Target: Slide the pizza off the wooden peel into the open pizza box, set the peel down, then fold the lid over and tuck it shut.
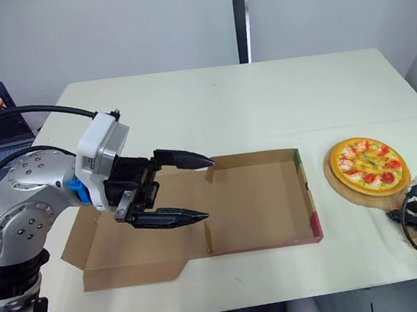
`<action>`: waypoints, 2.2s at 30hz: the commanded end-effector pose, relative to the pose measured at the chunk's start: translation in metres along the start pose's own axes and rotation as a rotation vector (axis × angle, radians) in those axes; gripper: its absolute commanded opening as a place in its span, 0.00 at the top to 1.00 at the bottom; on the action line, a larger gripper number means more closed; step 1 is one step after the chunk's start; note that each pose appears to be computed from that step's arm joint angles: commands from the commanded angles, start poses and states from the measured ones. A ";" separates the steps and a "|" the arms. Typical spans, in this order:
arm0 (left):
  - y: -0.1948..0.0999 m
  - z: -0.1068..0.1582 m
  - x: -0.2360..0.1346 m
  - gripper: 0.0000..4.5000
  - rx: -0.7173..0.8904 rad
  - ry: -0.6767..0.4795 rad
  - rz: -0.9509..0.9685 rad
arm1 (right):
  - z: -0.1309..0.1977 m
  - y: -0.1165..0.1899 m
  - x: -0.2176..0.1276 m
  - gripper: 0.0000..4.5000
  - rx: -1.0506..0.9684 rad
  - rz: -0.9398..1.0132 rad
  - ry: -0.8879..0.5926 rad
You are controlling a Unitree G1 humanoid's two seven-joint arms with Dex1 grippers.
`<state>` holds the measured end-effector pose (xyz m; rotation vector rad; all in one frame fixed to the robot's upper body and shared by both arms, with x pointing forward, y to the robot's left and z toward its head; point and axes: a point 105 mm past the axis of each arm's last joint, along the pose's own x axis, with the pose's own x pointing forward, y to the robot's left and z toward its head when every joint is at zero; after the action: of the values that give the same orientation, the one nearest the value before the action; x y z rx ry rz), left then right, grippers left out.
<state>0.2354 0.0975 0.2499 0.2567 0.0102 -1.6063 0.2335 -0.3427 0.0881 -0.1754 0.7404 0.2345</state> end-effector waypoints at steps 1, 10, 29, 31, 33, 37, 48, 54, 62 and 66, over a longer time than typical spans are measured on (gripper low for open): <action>-0.003 0.007 -0.005 0.00 0.050 0.007 0.020 | -0.008 0.001 0.005 0.65 0.021 0.003 0.022; 0.002 0.003 -0.016 0.00 0.054 0.016 0.075 | 0.012 -0.015 -0.002 0.65 0.018 -0.093 -0.103; 0.013 -0.008 -0.056 0.00 0.041 0.056 0.283 | 0.072 -0.026 -0.024 0.65 -0.033 -0.138 -0.412; 0.013 -0.009 -0.058 0.00 0.043 0.062 0.297 | 0.080 -0.025 -0.026 0.65 -0.062 -0.131 -0.425; 0.013 -0.008 -0.061 0.00 0.044 0.063 0.311 | 0.088 -0.023 -0.028 0.65 -0.088 -0.124 -0.436; 0.009 -0.010 -0.068 0.00 0.025 0.078 0.349 | 0.108 -0.009 -0.035 0.65 -0.187 -0.056 -0.438; -0.012 -0.023 -0.079 0.00 -0.054 0.154 0.379 | 0.146 0.055 -0.034 0.65 -0.519 0.222 -0.373; -0.019 -0.022 -0.082 0.00 -0.069 0.188 0.384 | 0.165 0.081 -0.026 0.65 -0.726 0.330 -0.360; -0.025 -0.016 -0.074 0.00 -0.076 0.187 0.366 | 0.181 0.078 -0.029 0.65 -0.950 0.315 -0.332; -0.028 -0.018 -0.066 0.00 -0.089 0.183 0.340 | 0.183 0.073 -0.029 0.65 -1.017 0.288 -0.323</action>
<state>0.2170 0.1725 0.2340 0.2875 0.1866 -1.2190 0.3103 -0.2354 0.2066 -0.9012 0.3641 0.9123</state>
